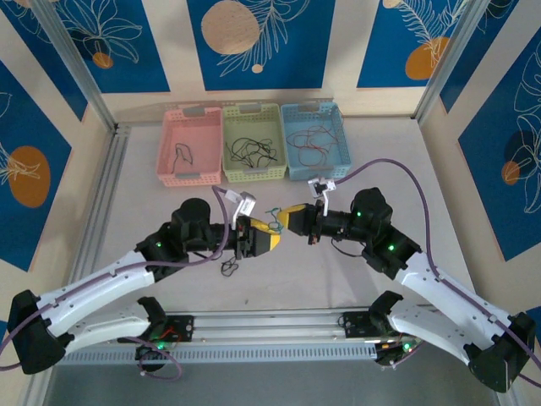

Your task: Untangle the cables

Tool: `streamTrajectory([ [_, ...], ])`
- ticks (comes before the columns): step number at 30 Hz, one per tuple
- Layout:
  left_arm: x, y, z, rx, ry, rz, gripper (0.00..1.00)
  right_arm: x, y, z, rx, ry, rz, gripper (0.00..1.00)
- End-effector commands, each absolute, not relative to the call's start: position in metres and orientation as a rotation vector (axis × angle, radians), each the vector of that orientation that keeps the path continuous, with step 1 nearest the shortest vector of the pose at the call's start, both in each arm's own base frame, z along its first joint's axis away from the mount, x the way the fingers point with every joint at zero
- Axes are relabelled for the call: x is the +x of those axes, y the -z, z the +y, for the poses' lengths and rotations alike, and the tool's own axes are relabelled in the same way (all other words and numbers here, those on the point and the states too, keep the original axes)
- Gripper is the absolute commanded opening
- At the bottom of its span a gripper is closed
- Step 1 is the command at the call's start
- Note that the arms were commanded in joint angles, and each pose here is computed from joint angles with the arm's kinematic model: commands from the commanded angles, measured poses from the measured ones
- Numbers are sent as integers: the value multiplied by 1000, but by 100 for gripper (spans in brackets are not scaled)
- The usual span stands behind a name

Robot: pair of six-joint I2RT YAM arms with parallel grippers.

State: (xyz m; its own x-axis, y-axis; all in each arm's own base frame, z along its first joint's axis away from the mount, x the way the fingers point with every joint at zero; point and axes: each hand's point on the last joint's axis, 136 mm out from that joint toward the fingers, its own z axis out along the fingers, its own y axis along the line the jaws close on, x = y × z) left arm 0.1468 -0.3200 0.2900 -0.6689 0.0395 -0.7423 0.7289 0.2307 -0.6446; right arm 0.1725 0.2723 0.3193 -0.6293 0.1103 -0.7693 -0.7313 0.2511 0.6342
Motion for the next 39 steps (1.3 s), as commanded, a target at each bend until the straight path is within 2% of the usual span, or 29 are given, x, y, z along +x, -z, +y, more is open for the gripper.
streamTrajectory([
  [1, 146, -300, -322, 720, 1518, 1840, 34, 173, -327, 270, -531, -1480, 1762, 0],
  [6, 153, -294, -319, 679, 1467, 1877, 0, 173, -326, 269, -524, -1476, 1766, 0],
  [11, 157, -280, -312, 658, 1391, 1943, 0, 178, -326, 259, -487, -1403, 1759, 0],
  [20, 169, -269, -280, 471, 1262, 1964, 0, 204, -312, 210, -157, -1244, 1749, 0],
  [31, 188, -263, -226, 353, 909, 1992, 0, 210, -284, 195, -47, -1173, 1848, 0],
  [35, 196, -256, -229, 381, 833, 2041, 0, 213, -290, 201, -73, -1194, 1841, 0],
  [36, 199, -258, -228, 377, 814, 2036, 0, 215, -292, 202, -81, -1187, 1841, 6],
  [38, 213, -261, -222, 346, 734, 2036, 0, 220, -288, 197, -68, -1130, 1862, 36],
  [39, 223, -262, -216, 323, 684, 2044, 0, 224, -285, 192, -58, -1086, 1871, 47],
])
